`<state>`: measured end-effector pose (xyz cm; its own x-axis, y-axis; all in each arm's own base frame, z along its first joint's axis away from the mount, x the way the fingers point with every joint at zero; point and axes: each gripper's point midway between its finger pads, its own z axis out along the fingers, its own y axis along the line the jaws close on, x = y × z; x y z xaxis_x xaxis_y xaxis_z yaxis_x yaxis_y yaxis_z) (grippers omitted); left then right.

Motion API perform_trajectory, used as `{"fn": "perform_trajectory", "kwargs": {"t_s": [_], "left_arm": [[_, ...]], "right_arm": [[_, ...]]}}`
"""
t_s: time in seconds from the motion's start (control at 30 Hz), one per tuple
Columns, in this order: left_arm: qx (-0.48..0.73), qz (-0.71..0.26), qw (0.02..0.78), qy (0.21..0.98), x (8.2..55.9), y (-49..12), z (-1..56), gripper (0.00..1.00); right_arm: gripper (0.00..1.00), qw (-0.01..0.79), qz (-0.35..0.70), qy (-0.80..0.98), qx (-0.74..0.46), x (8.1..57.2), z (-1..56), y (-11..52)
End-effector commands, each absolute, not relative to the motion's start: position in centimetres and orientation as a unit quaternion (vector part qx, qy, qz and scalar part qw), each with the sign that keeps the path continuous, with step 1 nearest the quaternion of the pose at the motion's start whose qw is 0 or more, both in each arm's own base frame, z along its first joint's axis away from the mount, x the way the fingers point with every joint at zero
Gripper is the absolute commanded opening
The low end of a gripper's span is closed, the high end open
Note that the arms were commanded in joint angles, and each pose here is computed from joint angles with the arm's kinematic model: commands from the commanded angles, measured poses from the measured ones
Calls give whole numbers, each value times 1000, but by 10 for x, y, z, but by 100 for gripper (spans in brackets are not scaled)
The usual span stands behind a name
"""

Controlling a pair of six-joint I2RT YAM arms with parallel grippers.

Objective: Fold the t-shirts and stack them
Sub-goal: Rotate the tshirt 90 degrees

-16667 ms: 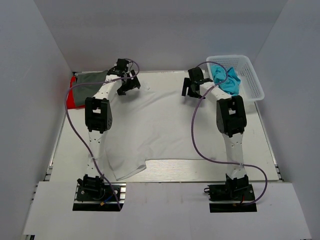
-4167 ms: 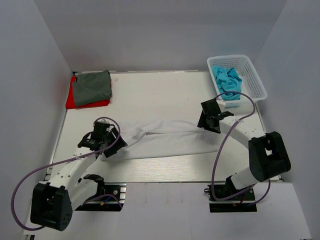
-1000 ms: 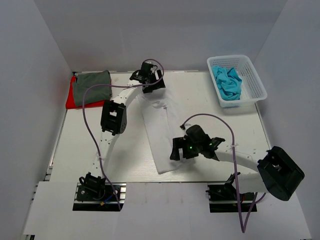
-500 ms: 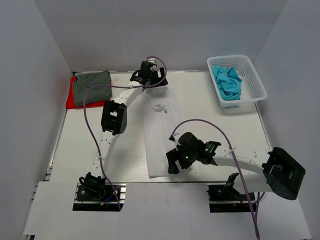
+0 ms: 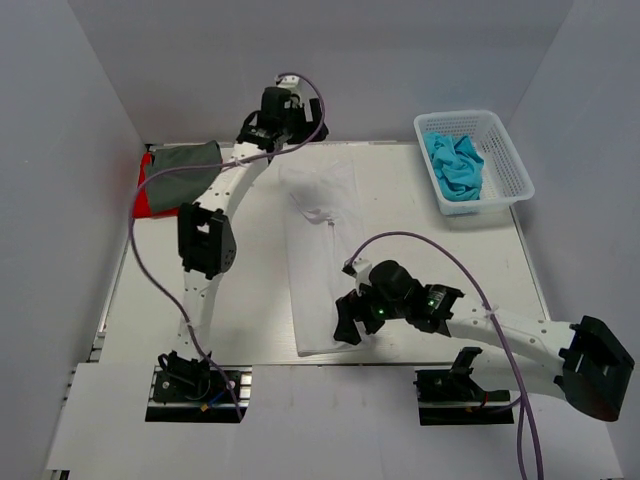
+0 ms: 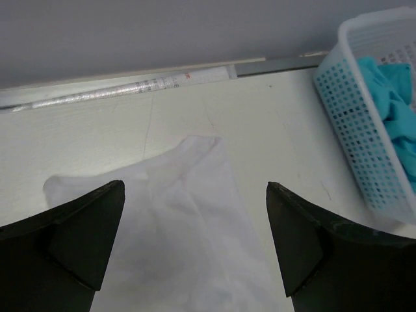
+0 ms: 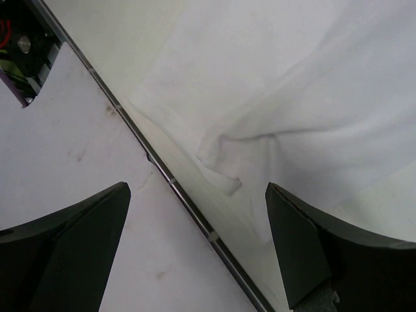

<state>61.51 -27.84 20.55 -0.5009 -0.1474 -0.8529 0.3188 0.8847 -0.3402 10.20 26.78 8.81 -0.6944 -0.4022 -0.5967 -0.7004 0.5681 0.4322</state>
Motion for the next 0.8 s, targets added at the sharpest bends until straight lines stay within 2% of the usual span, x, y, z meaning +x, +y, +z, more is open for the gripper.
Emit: {"fn": "perform_trajectory", "kwargs": {"t_s": [0.0,0.03,0.07,0.1,0.2,0.37,0.43,0.6,0.77], "left_arm": [[41,-239,523,817,537,-253,328,99],[34,-225,474,851,512,-248,277,99],[34,-254,509,822,475,-238,327,99],[49,-290,477,828,449,-245,279,99],[14,-330,485,810,387,-225,272,99],[-47,-309,405,859,335,-201,210,99],[-69,-295,348,887,315,-195,175,99],[-55,-315,252,913,271,-203,130,99],[-45,-339,213,915,240,-211,122,99]], "right_arm": [[90,231,385,822,-351,100,97,292],[90,230,388,815,-363,102,95,299],[90,220,399,808,-373,97,96,302],[90,228,406,801,-377,99,97,307],[90,201,401,808,-381,95,83,306],[90,147,383,835,-368,80,49,291],[90,122,384,841,-361,69,40,281],[90,90,389,848,-349,49,28,263],[90,176,415,813,-368,76,72,289]]}}
